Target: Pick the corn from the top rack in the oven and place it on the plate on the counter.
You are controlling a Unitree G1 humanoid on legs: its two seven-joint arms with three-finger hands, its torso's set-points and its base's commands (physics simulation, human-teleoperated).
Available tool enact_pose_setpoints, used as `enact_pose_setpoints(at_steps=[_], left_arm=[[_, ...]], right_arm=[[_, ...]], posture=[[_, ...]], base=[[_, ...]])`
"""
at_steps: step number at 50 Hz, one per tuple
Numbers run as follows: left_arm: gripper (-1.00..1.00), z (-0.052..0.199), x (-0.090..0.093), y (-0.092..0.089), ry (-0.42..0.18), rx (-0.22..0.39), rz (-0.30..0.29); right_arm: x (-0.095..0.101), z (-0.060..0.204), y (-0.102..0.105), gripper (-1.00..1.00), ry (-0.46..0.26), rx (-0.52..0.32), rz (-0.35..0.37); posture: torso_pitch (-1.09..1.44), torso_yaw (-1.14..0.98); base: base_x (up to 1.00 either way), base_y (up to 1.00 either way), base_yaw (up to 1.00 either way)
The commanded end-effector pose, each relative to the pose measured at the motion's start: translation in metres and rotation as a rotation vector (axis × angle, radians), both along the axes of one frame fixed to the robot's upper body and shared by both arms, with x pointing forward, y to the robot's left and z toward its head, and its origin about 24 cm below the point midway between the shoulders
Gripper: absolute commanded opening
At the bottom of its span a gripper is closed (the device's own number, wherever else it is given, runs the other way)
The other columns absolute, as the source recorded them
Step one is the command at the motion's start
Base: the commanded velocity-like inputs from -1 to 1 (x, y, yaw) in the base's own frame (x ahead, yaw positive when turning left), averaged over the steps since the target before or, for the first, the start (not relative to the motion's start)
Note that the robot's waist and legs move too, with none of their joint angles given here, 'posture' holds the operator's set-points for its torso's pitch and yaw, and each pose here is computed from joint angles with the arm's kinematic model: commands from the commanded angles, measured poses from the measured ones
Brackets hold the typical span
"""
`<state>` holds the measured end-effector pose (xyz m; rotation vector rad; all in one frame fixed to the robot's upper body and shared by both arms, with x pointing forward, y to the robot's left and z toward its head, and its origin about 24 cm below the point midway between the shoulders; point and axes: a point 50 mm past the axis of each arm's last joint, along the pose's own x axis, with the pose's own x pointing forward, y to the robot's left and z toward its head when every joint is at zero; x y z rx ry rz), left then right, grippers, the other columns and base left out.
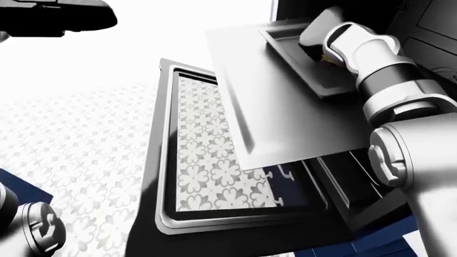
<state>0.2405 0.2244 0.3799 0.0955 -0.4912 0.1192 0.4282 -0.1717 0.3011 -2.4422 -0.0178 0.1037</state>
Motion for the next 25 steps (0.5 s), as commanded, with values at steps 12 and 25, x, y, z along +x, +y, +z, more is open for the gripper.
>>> enact_pose_setpoints(at_steps=[12,25], left_arm=[[1.0,0.01,-0.009,0.002,-0.071,-0.005,0.011],[1.0,0.009,-0.008,0.002,-0.068,-0.006,0.012]], right_arm=[[-0.007,0.039,0.02,-1.0,-0.124,0.03,0.149],[-0.016,0.067,0.032,-1.0,-0.183,0.053,0.258]], posture=[[0.0,0.0],[0.0,0.0]], base=[[0.0,0.0,0.0],[0.0,0.0,0.0]])
